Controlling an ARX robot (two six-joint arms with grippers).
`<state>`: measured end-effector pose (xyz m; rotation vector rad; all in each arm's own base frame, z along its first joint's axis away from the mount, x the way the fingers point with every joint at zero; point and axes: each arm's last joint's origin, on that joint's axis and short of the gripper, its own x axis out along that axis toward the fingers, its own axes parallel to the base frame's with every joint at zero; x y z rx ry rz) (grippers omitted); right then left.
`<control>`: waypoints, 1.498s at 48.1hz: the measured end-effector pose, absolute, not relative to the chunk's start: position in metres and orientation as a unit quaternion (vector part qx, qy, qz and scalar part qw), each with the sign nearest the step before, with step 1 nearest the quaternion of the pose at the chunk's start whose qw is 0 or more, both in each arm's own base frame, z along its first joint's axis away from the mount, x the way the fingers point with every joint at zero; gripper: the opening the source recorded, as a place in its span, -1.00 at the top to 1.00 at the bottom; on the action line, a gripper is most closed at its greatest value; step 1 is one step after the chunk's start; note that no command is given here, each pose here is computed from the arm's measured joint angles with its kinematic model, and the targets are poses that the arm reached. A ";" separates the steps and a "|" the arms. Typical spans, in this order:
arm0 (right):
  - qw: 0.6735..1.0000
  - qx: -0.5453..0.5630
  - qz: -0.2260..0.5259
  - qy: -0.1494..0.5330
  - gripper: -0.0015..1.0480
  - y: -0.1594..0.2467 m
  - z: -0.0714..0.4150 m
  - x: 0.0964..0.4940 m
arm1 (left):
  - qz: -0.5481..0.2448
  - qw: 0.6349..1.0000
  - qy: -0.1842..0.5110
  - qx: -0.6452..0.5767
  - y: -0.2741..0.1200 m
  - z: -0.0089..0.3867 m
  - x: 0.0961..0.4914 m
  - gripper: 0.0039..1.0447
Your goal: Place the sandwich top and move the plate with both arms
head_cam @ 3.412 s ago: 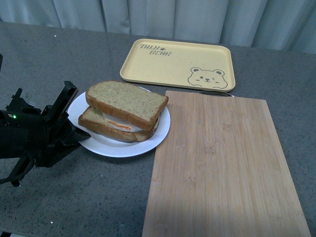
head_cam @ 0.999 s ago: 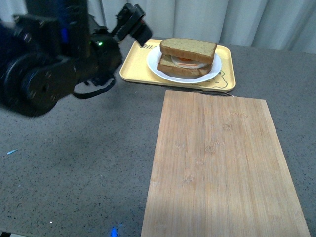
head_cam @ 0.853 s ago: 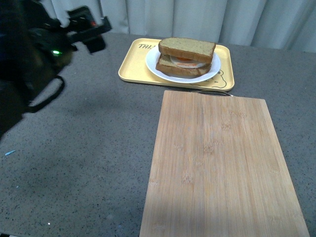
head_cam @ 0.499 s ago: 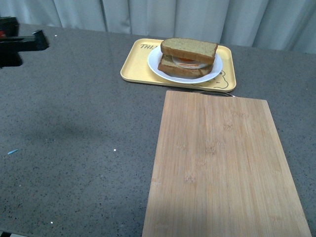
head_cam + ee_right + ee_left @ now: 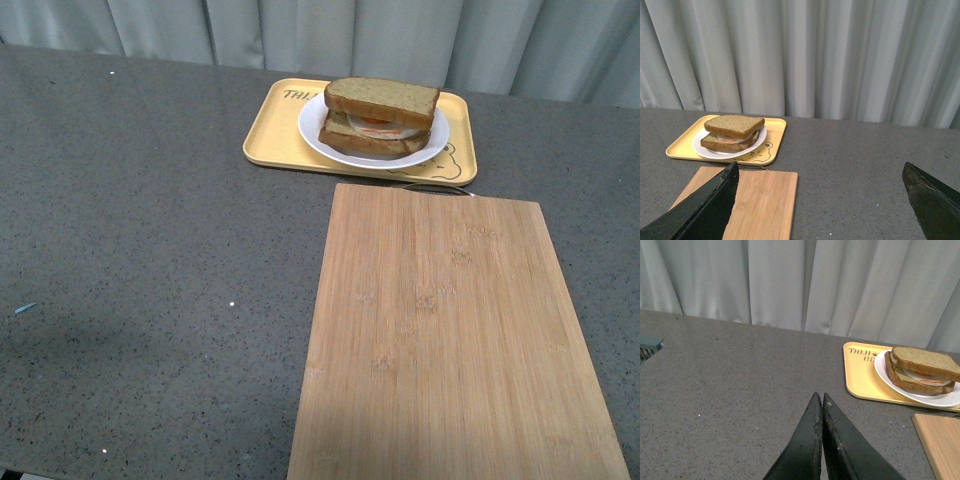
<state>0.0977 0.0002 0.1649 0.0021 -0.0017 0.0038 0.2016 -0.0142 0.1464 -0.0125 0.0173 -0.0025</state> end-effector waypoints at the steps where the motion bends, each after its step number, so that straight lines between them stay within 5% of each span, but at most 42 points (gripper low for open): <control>1: 1.000 0.001 0.002 -0.001 -0.82 0.000 0.165 0.098 | -0.001 1.000 0.009 -0.006 -0.014 0.147 0.199 0.93; 72: 1.000 0.001 0.002 -0.001 -0.82 0.000 0.165 0.098 | -0.001 1.000 -0.010 -0.004 0.000 0.173 0.121 0.93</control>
